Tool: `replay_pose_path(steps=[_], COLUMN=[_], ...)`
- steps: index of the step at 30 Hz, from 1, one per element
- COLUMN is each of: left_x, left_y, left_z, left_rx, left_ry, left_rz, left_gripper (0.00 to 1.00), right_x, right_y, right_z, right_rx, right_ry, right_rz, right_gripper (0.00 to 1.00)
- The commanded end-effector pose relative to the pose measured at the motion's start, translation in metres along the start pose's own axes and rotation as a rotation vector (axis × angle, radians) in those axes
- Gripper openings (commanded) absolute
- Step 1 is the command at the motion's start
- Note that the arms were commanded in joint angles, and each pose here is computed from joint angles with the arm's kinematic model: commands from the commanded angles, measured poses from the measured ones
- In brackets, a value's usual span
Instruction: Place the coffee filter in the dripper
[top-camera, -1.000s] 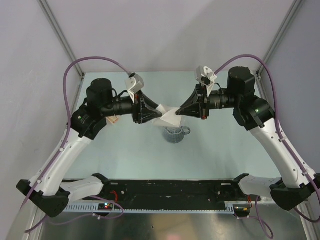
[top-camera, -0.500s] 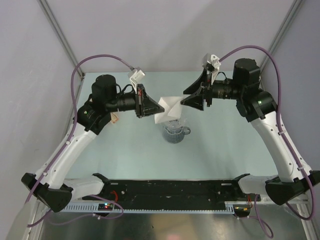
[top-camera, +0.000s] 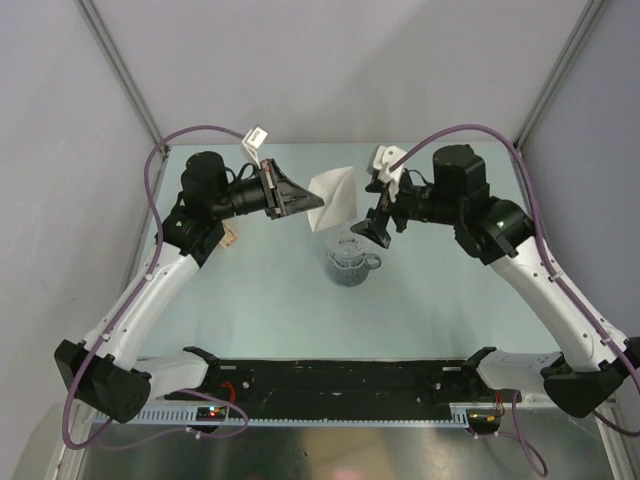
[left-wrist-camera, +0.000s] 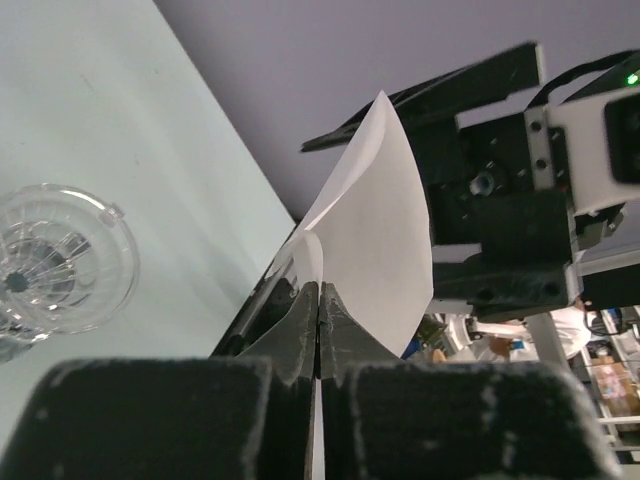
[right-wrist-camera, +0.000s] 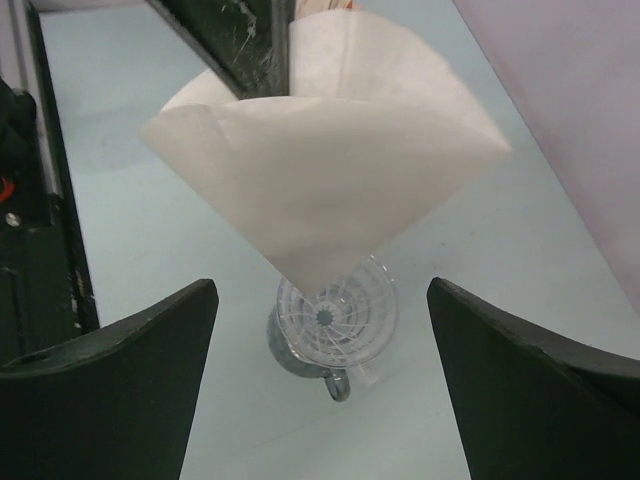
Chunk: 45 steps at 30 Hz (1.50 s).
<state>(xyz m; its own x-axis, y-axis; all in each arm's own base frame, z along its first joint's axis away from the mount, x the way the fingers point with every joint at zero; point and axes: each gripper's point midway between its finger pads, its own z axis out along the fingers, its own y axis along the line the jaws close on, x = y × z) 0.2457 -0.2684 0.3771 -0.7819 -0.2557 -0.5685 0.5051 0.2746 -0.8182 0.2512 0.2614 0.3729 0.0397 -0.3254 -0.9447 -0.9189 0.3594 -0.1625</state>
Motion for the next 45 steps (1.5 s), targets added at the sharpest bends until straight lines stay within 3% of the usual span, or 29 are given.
replay_pose_path(steps=[1, 8, 20, 22, 26, 28, 30, 35, 45], left_x=[-0.013, -0.012, -0.012, -0.011, -0.012, -0.013, -0.013, -0.014, -0.012], left_y=[-0.028, -0.030, -0.034, -0.035, -0.036, -0.035, -0.034, -0.034, -0.035], left_z=[-0.004, -0.006, -0.004, -0.004, -0.005, -0.005, -0.005, -0.005, -0.004], left_rx=[0.093, 0.107, 0.135, 0.138, 0.140, 0.136, 0.132, 0.131, 0.136], left_ry=[-0.038, -0.040, -0.043, -0.039, -0.046, -0.054, -0.057, -0.059, -0.051], left_rz=[-0.015, -0.015, -0.005, 0.001, 0.020, 0.029, 0.028, 0.024, 0.030], left_gripper=[0.00, 0.00, 0.00, 0.00, 0.00, 0.00, 0.00, 0.00, 0.00], right_x=[-0.003, 0.005, -0.027, -0.032, -0.039, -0.039, -0.040, -0.037, -0.041], right_y=[-0.013, -0.005, -0.004, 0.003, 0.010, 0.010, 0.010, 0.013, 0.019], right_z=[0.008, 0.019, 0.031, 0.030, 0.026, 0.023, 0.020, 0.018, 0.018], right_rx=[0.095, 0.057, 0.071, 0.036, -0.010, -0.016, -0.025, -0.048, -0.080], right_ry=[0.025, 0.060, -0.072, -0.101, -0.143, -0.150, -0.157, -0.153, -0.174], right_rz=[-0.167, -0.208, -0.215, -0.217, -0.207, -0.200, -0.191, -0.193, -0.199], right_gripper=[0.92, 0.92, 0.87, 0.82, 0.59, 0.55, 0.53, 0.61, 0.48])
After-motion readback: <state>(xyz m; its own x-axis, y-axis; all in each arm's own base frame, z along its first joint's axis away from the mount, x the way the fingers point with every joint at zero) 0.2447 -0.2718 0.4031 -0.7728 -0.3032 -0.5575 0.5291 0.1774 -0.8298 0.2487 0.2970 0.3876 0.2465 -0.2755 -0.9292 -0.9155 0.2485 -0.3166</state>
